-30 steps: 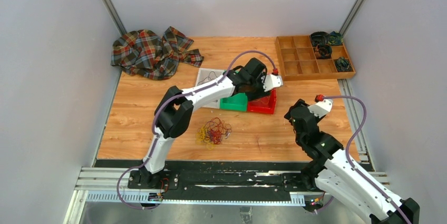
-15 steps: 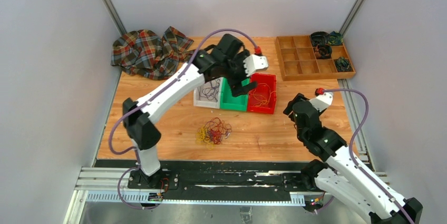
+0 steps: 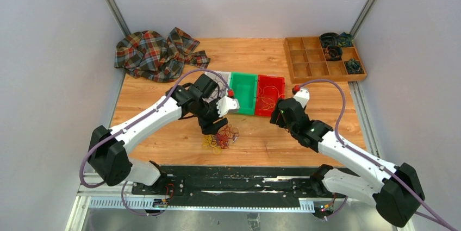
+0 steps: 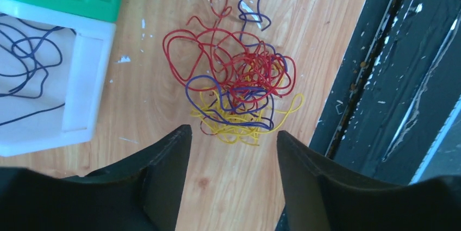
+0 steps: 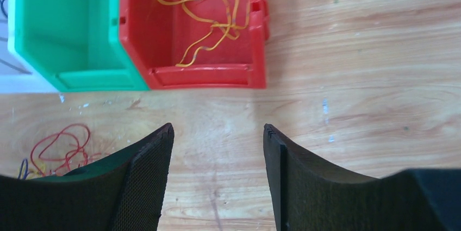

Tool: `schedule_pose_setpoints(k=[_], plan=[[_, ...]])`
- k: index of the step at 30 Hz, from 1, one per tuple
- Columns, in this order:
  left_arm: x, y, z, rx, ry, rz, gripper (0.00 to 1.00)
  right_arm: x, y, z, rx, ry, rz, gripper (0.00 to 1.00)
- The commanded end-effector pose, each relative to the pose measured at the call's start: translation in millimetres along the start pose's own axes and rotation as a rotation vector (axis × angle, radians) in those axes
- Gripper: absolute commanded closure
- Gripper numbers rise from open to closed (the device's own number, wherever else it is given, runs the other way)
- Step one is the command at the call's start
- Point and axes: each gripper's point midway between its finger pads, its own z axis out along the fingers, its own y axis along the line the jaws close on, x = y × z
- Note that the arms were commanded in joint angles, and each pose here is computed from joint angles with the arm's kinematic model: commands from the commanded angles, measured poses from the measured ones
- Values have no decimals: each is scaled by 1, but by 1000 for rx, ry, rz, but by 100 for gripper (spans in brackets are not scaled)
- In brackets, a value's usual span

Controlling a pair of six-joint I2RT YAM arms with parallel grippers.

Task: Untangle the cables

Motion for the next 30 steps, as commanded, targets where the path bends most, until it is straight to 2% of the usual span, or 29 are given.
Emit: schedule_pose_setpoints(k=[1, 4, 10, 17, 20, 25, 30], plan=[[-7, 15, 4, -62, -90, -29, 42, 10, 25, 1, -65, 23, -17, 39], [1, 20, 14, -59, -89, -72, 48, 21, 25, 5, -63, 40, -40, 40], [11, 8, 35, 7, -89, -166, 49, 31, 24, 11, -64, 11, -63, 42], [25, 16, 54, -9, -41, -183, 57, 32, 33, 10, -74, -10, -123, 43], [37, 19, 59, -30, -2, -177, 65, 33, 35, 9, -70, -18, -140, 43], [37, 20, 43, -65, 11, -145, 90, 33, 34, 8, -69, -29, -136, 44], [14, 19, 9, -101, -60, -106, 98, 32, 34, 6, -79, -39, -132, 44]])
